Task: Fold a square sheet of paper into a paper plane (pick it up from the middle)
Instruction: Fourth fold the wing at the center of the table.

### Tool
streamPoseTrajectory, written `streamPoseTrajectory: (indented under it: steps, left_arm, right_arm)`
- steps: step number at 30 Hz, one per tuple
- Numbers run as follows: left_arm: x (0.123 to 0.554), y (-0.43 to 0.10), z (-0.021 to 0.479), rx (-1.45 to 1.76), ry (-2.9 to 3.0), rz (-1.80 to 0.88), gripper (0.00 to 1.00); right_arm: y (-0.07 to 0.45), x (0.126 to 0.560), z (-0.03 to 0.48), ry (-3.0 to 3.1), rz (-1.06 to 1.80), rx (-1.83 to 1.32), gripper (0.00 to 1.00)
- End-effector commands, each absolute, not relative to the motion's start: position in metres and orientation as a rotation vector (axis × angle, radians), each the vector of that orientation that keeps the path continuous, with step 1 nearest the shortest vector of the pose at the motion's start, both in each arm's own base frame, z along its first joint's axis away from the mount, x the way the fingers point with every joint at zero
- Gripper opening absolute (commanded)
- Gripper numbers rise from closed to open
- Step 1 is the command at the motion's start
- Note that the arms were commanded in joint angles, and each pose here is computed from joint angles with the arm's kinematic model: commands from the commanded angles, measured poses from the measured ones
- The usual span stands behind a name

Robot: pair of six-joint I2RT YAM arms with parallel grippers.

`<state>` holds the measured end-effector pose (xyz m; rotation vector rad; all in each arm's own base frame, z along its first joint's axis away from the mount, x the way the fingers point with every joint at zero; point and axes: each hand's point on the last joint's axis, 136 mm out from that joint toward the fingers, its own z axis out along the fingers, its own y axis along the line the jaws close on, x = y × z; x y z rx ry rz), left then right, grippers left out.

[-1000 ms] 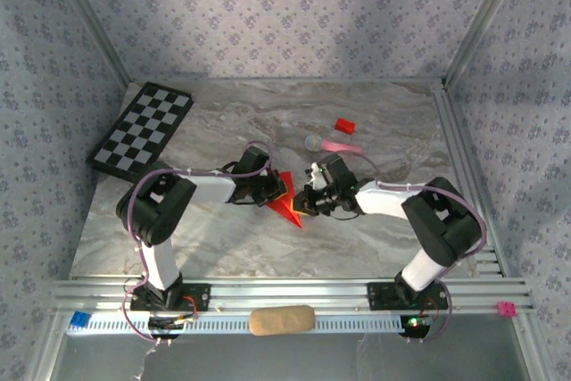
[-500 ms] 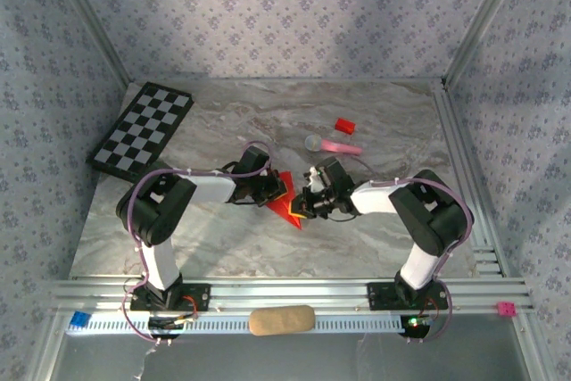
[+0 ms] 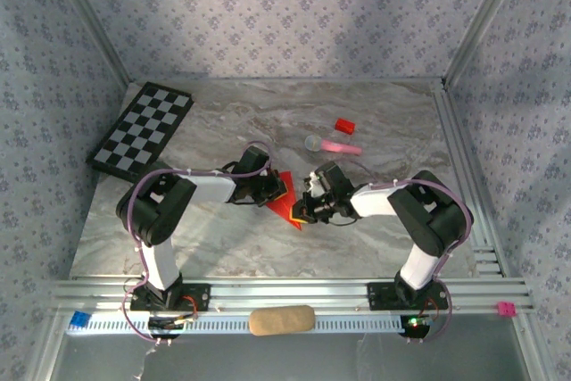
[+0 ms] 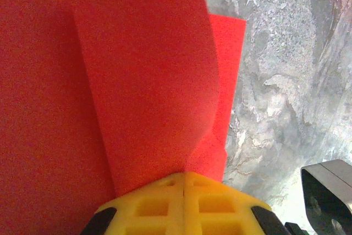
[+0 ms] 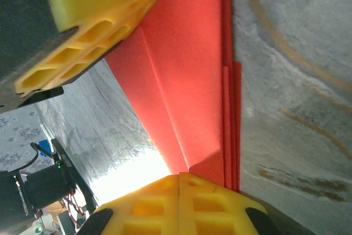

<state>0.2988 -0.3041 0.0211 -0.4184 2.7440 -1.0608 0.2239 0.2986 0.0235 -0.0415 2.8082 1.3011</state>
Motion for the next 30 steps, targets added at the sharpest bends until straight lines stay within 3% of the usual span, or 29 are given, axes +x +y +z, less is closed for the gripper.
streamPoseTrajectory:
  steps: [1, 10, 30]
  left_arm:
    - [0.29, -0.288, 0.0, -0.462, 2.806, -0.947, 0.05]
    - [0.29, -0.288, 0.0, -0.46, 2.809, -0.945, 0.05]
    - [0.289, -0.288, -0.001, -0.461, 2.815, -0.945, 0.05]
  right_arm:
    - [0.287, 0.215, 0.019, 2.87, 1.189, -0.075, 0.03]
    - [0.299, 0.214, 0.05, 2.809, 1.144, -0.267, 0.05]
    - [0.293, 0.21, 0.016, 2.885, 1.089, -0.198, 0.05]
